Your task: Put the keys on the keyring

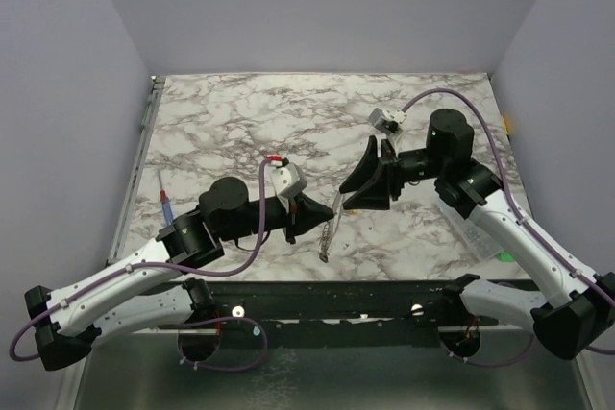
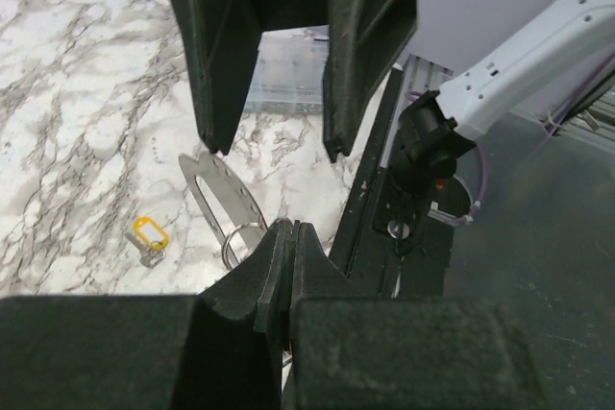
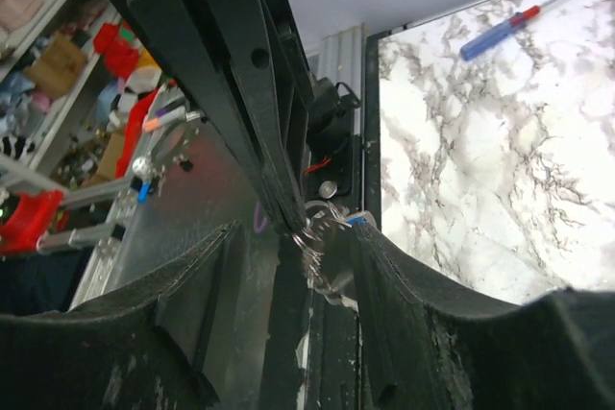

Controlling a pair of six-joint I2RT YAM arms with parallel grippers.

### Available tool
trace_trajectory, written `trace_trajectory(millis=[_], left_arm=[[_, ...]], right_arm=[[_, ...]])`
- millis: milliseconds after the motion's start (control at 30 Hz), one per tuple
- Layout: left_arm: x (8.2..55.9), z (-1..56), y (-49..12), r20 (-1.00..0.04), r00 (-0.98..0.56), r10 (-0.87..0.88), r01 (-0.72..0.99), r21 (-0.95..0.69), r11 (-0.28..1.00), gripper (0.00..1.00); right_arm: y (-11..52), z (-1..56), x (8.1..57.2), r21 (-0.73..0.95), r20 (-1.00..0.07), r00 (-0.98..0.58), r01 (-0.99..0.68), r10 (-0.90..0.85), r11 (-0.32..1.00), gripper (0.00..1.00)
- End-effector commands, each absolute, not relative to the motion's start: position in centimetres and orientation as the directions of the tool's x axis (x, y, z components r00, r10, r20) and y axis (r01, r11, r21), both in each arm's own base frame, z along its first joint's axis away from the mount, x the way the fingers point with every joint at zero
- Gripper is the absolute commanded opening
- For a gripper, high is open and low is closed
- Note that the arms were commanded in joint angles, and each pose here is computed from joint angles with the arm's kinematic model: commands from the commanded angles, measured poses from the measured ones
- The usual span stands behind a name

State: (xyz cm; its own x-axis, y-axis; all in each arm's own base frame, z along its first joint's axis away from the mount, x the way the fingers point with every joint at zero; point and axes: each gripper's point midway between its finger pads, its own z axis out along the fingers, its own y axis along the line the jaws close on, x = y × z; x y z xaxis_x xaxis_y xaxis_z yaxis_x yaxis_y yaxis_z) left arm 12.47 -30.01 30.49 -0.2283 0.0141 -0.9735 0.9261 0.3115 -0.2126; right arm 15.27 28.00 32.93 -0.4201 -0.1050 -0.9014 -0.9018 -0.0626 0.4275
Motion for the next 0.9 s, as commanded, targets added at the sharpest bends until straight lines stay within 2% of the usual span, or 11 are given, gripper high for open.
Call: trace_trajectory(millis=[0,133,300,400,467,500,600,667,700,767,867], left_arm=[[10.2,33.0,-30.1,-0.982,-0.188,0.032,0.966,-0.179,0.188,0.0],[10.0,34.2,-30.1,-0.983,-0.186,0.012,0.967,-0.181,0.179,0.0],[10.6,34.2,-29.9,-0.981,-0.192,0.002,0.958,-0.187,0.217,0.0],[12.5,32.9,-29.1,-0.981,-0.192,0.019,0.926,-0.175,0.333,0.0],[14.8,31.6,-28.1,-0.976,-0.215,0.016,0.861,-0.182,0.475,0.0],[16.0,30.7,-27.4,-0.972,-0.233,0.014,0.817,-0.188,0.545,0.06],[18.0,27.9,-26.2,-0.951,-0.31,0.009,0.699,-0.221,0.68,0.41],[18.6,25.6,-25.8,-0.925,-0.379,0.008,0.632,-0.253,0.733,0.59],[18.7,24.3,-25.7,-0.907,-0.42,0.009,0.6,-0.271,0.753,0.78],[18.7,21.9,-25.4,-0.866,-0.501,0.001,0.533,-0.307,0.789,0.86],[18.0,18.3,-24.9,-0.795,-0.606,0.004,0.451,-0.34,0.825,0.86]], right_arm=[[27.4,34.5,13.1,0.334,-0.941,-0.307,-0.912,-0.143,-0.24,0.56],[27.3,34.5,12.1,0.348,-0.937,-0.315,-0.883,-0.152,-0.314,0.53],[27.5,34.0,12.6,0.353,-0.935,-0.324,-0.888,-0.146,-0.296,0.52],[28.0,33.0,14.6,0.363,-0.929,-0.347,-0.919,-0.127,-0.151,0.55],[28.1,31.4,17.6,0.39,-0.914,-0.394,-0.919,-0.099,0.064,0.59],[27.9,30.3,19.0,0.403,-0.903,-0.42,-0.901,-0.089,0.163,0.61],[27.0,26.5,21.9,0.464,-0.842,-0.532,-0.799,-0.09,0.381,0.64],[26.3,23.5,22.7,0.508,-0.777,-0.622,-0.712,-0.1,0.485,0.67],[25.9,22.0,23.0,0.531,-0.735,-0.672,-0.656,-0.095,0.536,0.67],[25.2,19.5,22.8,0.561,-0.661,-0.744,-0.573,-0.093,0.597,0.7],[24.9,16.9,21.5,0.605,-0.592,-0.802,-0.507,-0.079,0.614,0.71]])
